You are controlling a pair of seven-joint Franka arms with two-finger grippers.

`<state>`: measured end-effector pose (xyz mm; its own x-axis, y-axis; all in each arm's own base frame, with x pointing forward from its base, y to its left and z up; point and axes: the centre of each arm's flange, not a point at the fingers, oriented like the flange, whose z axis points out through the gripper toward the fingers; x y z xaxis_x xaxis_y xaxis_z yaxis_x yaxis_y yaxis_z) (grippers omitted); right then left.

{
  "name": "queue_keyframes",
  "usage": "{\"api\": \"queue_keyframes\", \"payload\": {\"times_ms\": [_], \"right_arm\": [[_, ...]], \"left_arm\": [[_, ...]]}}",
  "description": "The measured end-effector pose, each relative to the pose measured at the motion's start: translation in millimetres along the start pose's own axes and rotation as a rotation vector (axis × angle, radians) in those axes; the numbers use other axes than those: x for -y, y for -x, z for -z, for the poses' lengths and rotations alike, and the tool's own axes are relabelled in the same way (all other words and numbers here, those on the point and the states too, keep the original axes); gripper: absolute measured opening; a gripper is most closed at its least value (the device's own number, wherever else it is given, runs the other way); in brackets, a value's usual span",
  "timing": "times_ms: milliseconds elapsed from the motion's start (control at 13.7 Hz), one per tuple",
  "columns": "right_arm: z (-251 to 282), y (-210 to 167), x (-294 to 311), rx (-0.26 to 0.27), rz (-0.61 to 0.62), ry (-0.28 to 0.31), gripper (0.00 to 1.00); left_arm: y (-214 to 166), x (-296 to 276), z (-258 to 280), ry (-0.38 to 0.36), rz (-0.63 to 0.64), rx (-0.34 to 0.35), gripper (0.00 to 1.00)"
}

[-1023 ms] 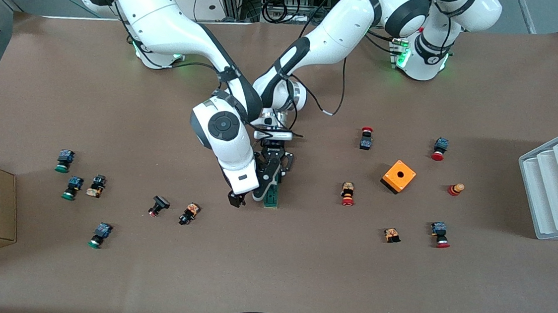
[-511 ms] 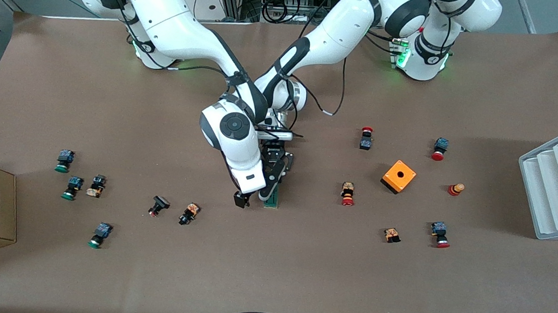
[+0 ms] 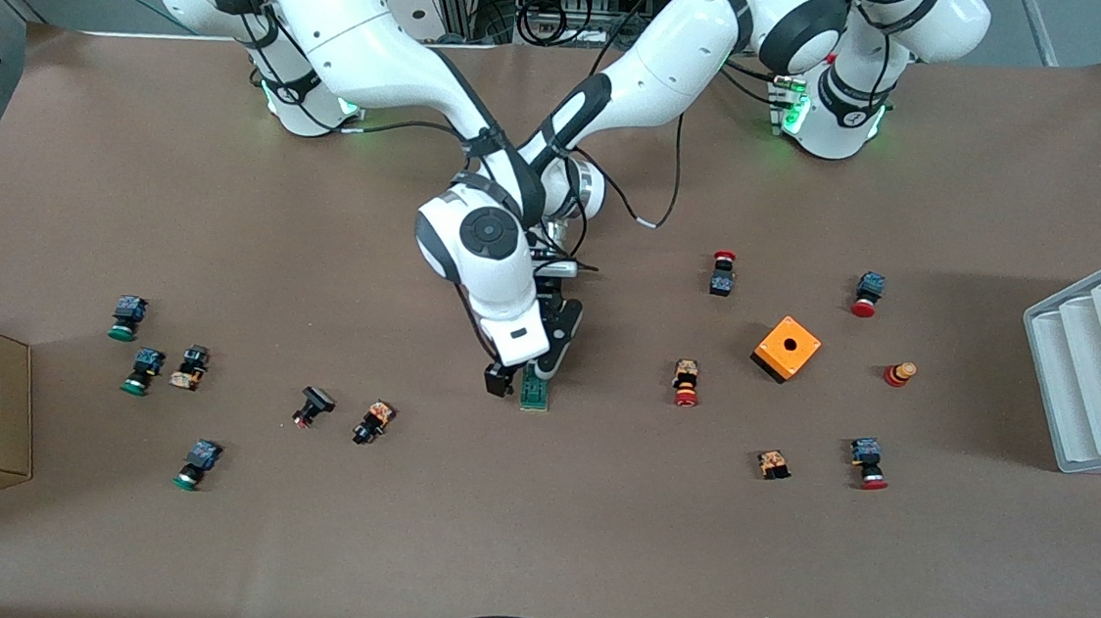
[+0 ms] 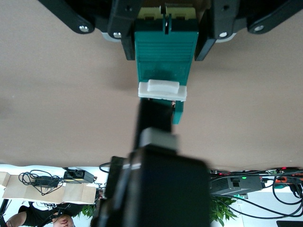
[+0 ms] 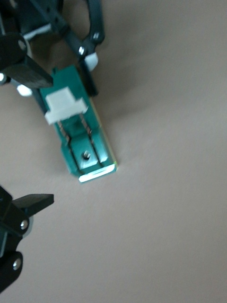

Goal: Close load switch with both arms
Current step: 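Bring the right gripper down over the white switch handle, then grasp the white handle with the right gripper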

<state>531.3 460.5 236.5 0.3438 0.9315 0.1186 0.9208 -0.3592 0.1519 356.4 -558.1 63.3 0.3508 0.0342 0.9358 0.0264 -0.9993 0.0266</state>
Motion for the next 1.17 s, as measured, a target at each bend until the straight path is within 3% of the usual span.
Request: {"api": "queue_keyframes", "payload": {"times_ms": [1169], "right_arm": [[-18,3,8,0.025,0.009,-0.010,0.99]], "left_arm": [[0,0,0,0.000,0.000,0.000,0.58]]}}
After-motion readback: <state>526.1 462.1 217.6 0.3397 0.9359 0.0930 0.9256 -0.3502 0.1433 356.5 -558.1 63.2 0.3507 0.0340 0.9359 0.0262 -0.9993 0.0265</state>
